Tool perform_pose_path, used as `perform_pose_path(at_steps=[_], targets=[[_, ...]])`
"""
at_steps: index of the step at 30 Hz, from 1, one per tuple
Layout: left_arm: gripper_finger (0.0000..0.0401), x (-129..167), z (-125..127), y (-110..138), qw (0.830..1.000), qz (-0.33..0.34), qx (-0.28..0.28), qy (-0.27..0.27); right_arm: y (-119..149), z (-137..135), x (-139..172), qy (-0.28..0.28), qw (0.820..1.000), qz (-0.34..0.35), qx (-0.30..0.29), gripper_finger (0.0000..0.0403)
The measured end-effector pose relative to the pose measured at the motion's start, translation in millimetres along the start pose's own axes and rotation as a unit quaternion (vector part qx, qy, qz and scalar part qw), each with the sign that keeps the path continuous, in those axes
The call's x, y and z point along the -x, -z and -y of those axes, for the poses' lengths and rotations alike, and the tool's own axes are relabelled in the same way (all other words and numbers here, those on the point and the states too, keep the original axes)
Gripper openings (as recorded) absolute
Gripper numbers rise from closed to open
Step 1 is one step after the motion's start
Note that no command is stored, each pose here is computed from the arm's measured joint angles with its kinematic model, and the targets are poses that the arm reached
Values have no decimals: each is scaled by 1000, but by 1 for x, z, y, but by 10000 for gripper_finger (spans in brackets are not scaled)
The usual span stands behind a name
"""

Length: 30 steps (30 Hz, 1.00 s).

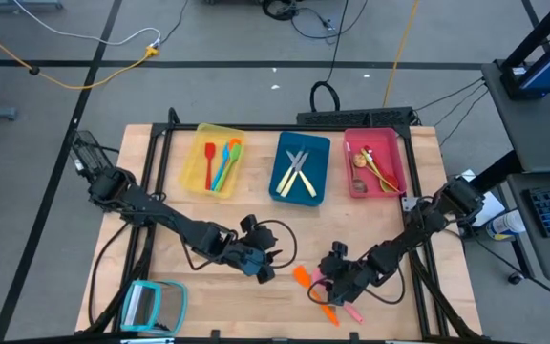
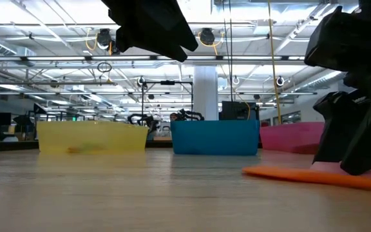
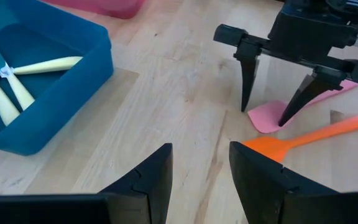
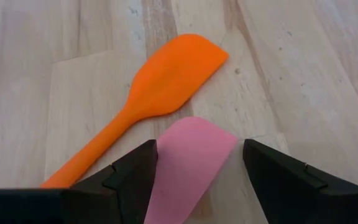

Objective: Pick & Place Kitchen Items
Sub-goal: Put the pink spatula into the yellow bin

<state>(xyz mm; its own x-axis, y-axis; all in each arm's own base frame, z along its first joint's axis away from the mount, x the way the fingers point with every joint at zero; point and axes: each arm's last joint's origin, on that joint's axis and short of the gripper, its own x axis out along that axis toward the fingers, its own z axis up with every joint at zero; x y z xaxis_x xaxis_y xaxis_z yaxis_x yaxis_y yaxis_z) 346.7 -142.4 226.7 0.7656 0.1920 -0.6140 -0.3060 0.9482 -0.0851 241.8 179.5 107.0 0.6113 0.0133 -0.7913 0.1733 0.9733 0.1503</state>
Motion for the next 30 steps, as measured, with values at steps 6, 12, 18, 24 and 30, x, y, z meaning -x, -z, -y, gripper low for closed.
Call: perform_pose_path(at_steps=[6, 12, 18, 24, 30], targets=[[163, 0, 0, 0, 1000, 0, 1, 0, 4, 2, -3, 15, 1000, -7, -3, 235], [163, 0, 0, 0, 1000, 0, -2, -1, 13, 1, -7, 22, 998, -29, -58, 215], [163, 0, -1, 0, 1000, 0, -4, -2, 15, 1, -9, 22, 991, -33, -124, 159], [163, 0, -1, 0, 1000, 0, -31, -2, 19, -4, -8, -10, 984, -71, -165, 124], [163, -1, -2, -1, 999, 1, -40, -5, 1, -5, 10, -56, 990, -60, -118, 158]])
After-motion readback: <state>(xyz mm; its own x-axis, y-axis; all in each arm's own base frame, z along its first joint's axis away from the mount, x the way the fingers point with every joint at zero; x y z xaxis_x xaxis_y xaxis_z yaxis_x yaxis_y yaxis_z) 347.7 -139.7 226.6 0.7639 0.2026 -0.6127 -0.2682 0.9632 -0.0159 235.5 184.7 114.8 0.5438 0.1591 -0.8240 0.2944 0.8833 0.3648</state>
